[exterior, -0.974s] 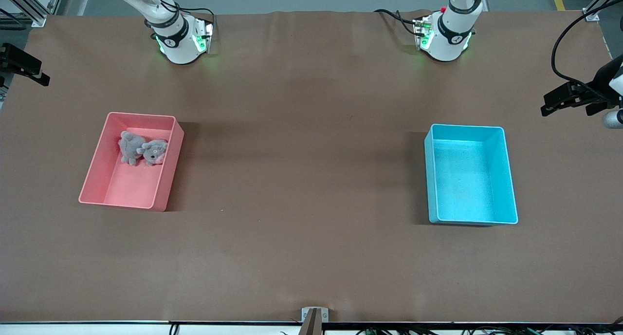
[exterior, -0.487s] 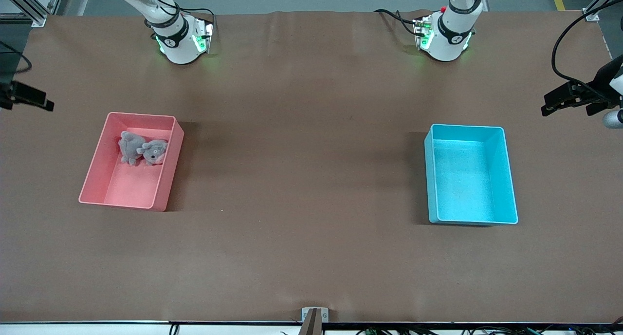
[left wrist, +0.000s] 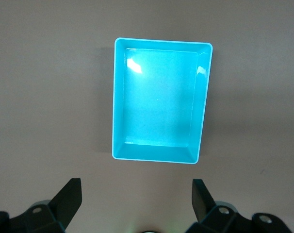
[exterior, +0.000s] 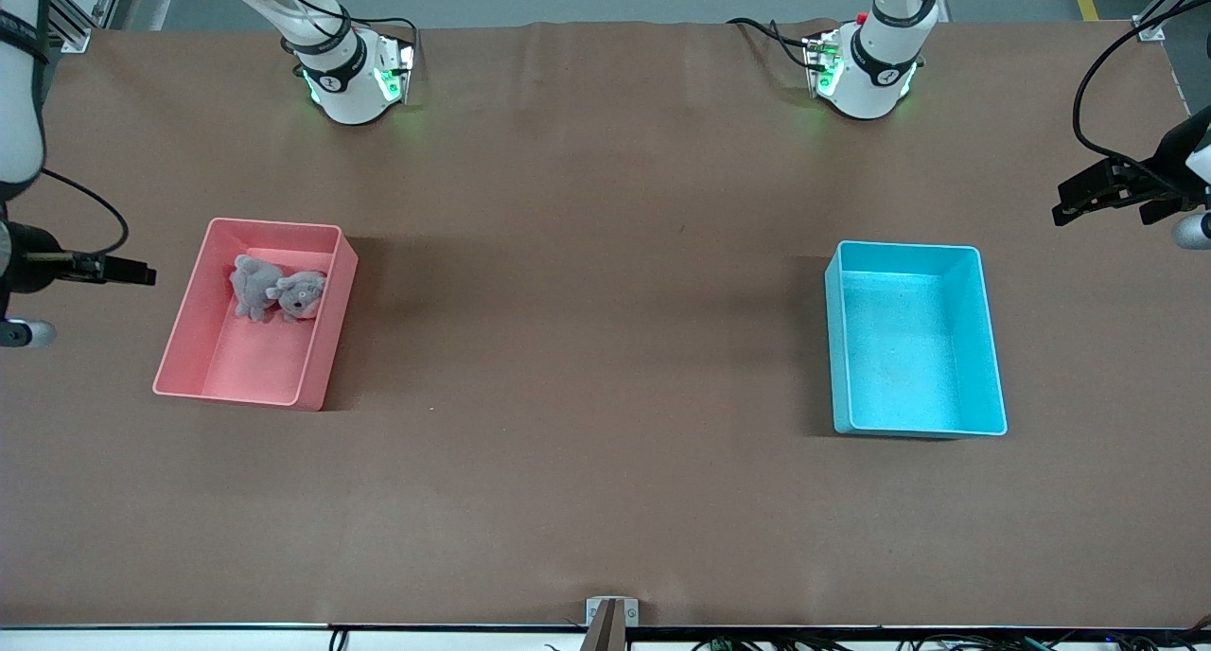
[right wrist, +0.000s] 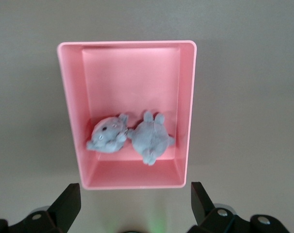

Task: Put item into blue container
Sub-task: 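Reach the right gripper into the pink box toward a grey plush toy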

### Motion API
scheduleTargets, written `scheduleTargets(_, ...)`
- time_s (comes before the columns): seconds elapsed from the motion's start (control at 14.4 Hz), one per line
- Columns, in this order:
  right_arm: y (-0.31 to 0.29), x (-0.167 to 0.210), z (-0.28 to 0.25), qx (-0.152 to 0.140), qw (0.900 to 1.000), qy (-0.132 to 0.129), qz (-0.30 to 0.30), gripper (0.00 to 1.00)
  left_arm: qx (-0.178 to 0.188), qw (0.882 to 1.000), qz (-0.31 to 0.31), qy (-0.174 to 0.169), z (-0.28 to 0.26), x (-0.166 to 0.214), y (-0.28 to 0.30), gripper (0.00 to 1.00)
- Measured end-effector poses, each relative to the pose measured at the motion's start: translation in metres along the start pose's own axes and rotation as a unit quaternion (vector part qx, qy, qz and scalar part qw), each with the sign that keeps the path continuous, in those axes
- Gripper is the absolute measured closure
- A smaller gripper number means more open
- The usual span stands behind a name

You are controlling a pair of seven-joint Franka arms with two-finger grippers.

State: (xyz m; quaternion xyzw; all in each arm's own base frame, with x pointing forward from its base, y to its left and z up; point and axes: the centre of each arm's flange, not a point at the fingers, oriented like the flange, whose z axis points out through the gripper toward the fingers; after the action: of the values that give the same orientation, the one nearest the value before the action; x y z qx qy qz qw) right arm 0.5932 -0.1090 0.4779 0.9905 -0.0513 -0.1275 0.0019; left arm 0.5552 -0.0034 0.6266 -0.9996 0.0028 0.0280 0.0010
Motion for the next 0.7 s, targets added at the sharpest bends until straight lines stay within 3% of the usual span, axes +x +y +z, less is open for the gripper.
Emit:
scheduleTargets(0.21,0.022,0.005,0.054,0.005,1.000,0.001,0.018,0.00,0.000,1.000,0.000,0.000,0.000,0.000,0.000,0.00)
scheduleTargets(0.7,0.022,-0.013,0.172,0.016,0.998,0.041,0.037,0.00,0.000,1.000,0.000,0.000,0.000,0.000,0.000,0.00)
